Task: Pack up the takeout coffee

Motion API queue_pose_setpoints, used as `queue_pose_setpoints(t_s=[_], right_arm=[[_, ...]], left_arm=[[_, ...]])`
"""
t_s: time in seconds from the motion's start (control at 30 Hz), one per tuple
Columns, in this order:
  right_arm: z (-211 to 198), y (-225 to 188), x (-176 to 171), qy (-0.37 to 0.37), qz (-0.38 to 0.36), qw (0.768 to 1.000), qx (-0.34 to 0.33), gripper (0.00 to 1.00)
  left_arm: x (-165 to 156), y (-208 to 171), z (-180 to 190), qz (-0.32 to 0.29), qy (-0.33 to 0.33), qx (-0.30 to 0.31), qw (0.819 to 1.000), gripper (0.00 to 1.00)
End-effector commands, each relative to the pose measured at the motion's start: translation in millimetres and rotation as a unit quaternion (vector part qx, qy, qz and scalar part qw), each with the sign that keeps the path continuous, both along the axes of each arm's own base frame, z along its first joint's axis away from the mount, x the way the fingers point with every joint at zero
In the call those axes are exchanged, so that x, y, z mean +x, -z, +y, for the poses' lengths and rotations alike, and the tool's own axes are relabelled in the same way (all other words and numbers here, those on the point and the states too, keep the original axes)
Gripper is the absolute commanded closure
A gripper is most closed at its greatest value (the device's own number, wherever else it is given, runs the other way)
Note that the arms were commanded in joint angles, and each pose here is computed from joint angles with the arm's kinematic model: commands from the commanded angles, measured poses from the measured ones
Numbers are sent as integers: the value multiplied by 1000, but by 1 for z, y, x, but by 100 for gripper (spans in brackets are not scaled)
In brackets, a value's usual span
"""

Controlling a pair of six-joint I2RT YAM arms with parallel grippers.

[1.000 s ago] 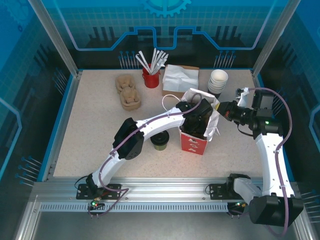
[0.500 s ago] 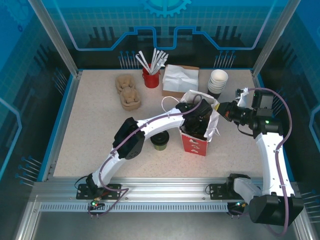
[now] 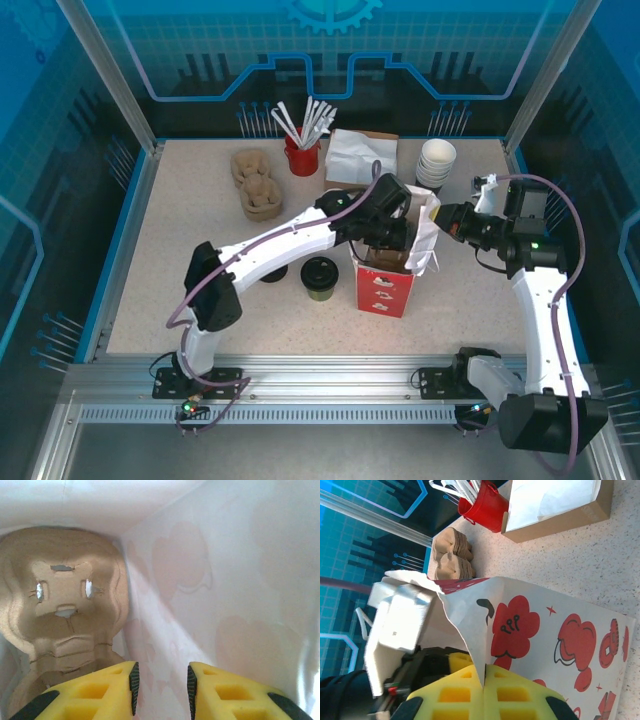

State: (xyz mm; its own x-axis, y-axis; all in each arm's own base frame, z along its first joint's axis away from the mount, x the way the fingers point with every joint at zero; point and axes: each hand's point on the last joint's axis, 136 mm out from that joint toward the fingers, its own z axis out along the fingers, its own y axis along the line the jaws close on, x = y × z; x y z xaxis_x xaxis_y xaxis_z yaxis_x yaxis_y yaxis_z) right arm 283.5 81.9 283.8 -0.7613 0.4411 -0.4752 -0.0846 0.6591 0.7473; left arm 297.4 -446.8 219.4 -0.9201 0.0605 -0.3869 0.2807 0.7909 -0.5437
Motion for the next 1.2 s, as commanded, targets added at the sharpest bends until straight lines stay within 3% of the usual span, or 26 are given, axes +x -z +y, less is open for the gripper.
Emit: queue_pose_setpoints(t_s=[0.0, 0.37, 0.73, 1.0, 1.17], right_arm=[[5, -15, -4, -16, -31, 999, -13, 100], [19, -41, -16, -80, -114, 990, -2, 100], [36, -56, -51, -141, -204, 969, 3, 100], [35, -45, -56, -135, -203, 970, 2, 100], [18, -33, -44, -57, -139, 989, -11, 100]], left_arm=[[-5, -31, 6, -35, 0, -21, 999, 67], [-20, -110, 57, -153, -6, -68, 986, 67], [-37, -144, 113, -251, -22, -100, 962, 64], [-46, -152, 127, -274, -19, -109, 955, 62], [-47, -154, 129, -279, -15, -102, 955, 60]])
